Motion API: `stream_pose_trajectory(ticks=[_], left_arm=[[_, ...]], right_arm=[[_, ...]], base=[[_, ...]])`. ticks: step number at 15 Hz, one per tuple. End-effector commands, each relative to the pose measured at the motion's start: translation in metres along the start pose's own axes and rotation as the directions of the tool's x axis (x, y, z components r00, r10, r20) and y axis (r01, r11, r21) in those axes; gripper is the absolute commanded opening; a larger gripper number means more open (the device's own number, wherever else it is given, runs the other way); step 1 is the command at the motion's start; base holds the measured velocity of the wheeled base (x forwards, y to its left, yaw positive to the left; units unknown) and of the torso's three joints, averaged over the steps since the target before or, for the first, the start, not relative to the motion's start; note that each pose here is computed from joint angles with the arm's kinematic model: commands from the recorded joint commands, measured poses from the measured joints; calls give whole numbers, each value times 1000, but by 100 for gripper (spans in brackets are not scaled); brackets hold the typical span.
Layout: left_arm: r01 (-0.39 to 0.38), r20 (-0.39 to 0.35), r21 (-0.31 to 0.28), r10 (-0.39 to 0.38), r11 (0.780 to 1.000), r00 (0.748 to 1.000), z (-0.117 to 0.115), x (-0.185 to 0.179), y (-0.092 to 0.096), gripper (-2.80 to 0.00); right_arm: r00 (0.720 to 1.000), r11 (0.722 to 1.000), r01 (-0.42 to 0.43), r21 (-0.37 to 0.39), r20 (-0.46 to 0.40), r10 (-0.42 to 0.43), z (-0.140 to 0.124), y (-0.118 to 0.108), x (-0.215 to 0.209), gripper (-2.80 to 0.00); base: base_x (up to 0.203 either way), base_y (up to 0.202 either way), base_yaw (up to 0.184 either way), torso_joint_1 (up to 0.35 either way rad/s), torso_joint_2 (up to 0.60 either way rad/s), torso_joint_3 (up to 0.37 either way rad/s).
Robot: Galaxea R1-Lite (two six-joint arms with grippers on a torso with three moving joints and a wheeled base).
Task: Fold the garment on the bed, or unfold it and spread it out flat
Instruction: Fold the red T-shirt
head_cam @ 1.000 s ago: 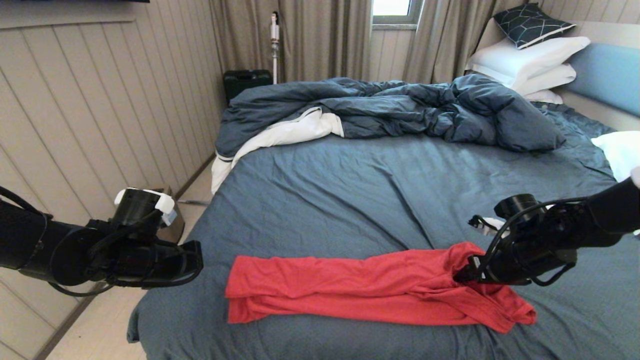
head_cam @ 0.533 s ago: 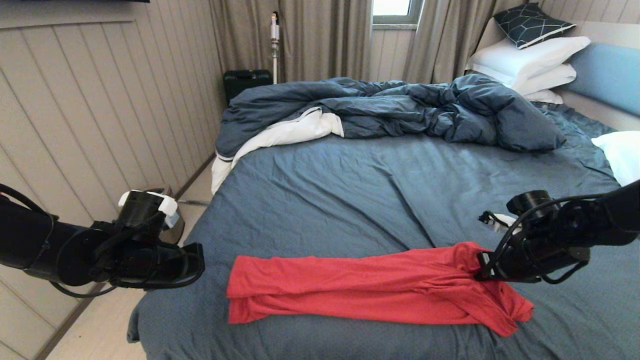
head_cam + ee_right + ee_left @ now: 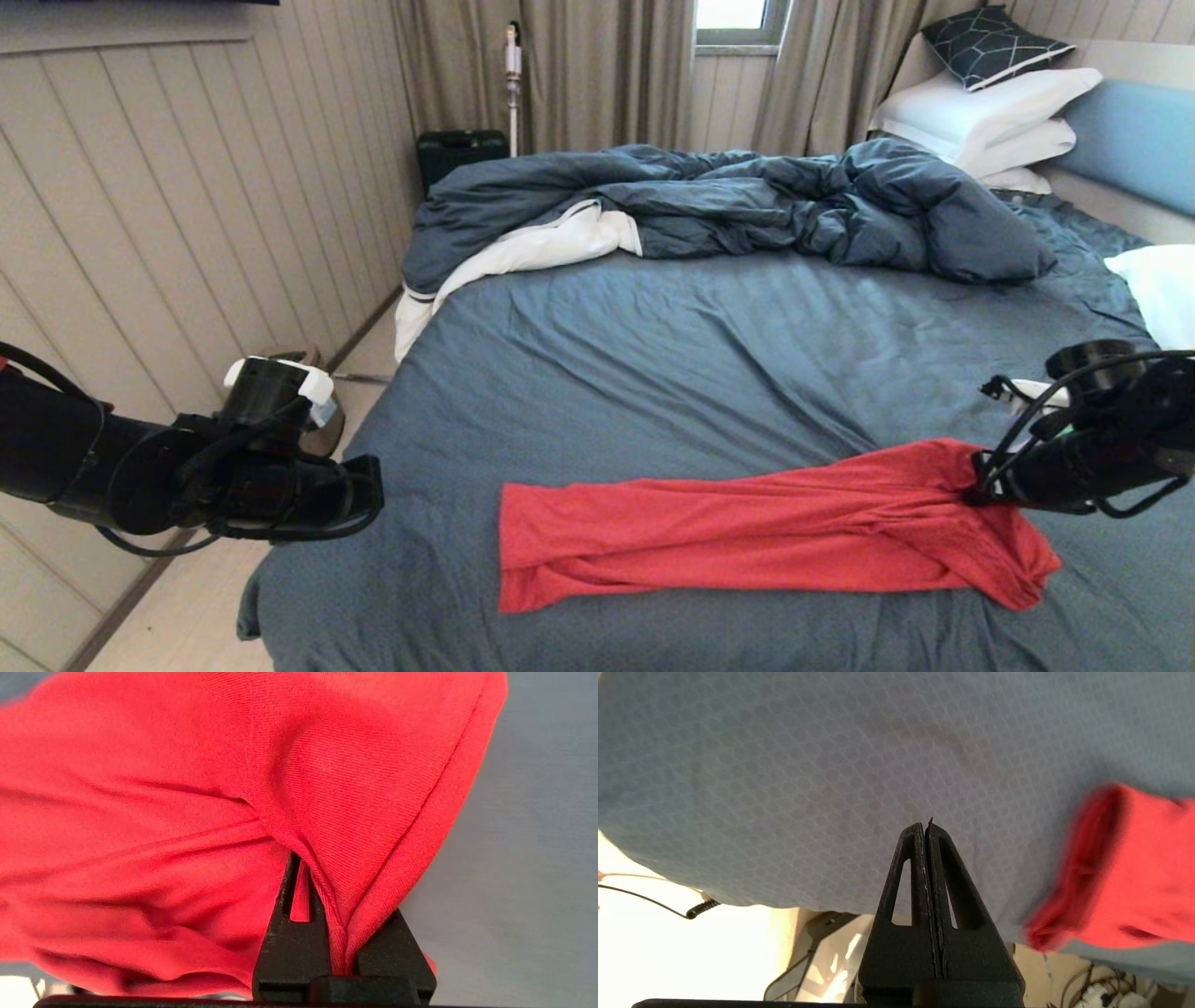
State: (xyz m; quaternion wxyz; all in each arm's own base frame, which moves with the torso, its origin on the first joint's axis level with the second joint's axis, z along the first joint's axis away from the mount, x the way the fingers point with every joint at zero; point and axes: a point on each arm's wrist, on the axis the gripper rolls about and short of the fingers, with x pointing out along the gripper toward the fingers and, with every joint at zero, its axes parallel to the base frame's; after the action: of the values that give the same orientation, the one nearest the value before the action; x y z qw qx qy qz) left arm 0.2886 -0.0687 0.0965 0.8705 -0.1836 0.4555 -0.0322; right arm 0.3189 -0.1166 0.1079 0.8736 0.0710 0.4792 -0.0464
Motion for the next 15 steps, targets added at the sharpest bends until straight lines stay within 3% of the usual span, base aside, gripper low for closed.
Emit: stream_pose_trajectory(ticks=[1, 7, 10, 13, 15], left_arm=[[0, -3, -4, 0, 1000, 1000, 0, 1, 0, -280], [1, -9, 1, -1, 1000, 1000, -1, 2, -1, -280], [2, -9, 2, -2, 1000, 1000, -2, 2, -1, -280], [2, -9, 2, -2, 1000, 1000, -2, 2, -1, -280], [2, -8, 2, -2, 1000, 1000, -2, 2, -2, -280]], right_arm=[[998, 998, 43, 36, 40, -45, 6, -26, -9, -280], [984, 982, 144, 125, 84, -155, 27, -109, -51, -280], [982, 972, 164, 167, 65, -177, 35, -136, -71, -280], [994, 984, 83, 159, 54, -93, 35, -121, -88, -280], [999, 996, 19, 90, 45, -23, 42, -83, -92, -280]], base=[[0, 0, 0, 0, 0, 0], [0, 0, 0, 0, 0, 0], [0, 0, 0, 0, 0, 0], [0, 0, 0, 0, 0, 0], [0, 0, 0, 0, 0, 0]])
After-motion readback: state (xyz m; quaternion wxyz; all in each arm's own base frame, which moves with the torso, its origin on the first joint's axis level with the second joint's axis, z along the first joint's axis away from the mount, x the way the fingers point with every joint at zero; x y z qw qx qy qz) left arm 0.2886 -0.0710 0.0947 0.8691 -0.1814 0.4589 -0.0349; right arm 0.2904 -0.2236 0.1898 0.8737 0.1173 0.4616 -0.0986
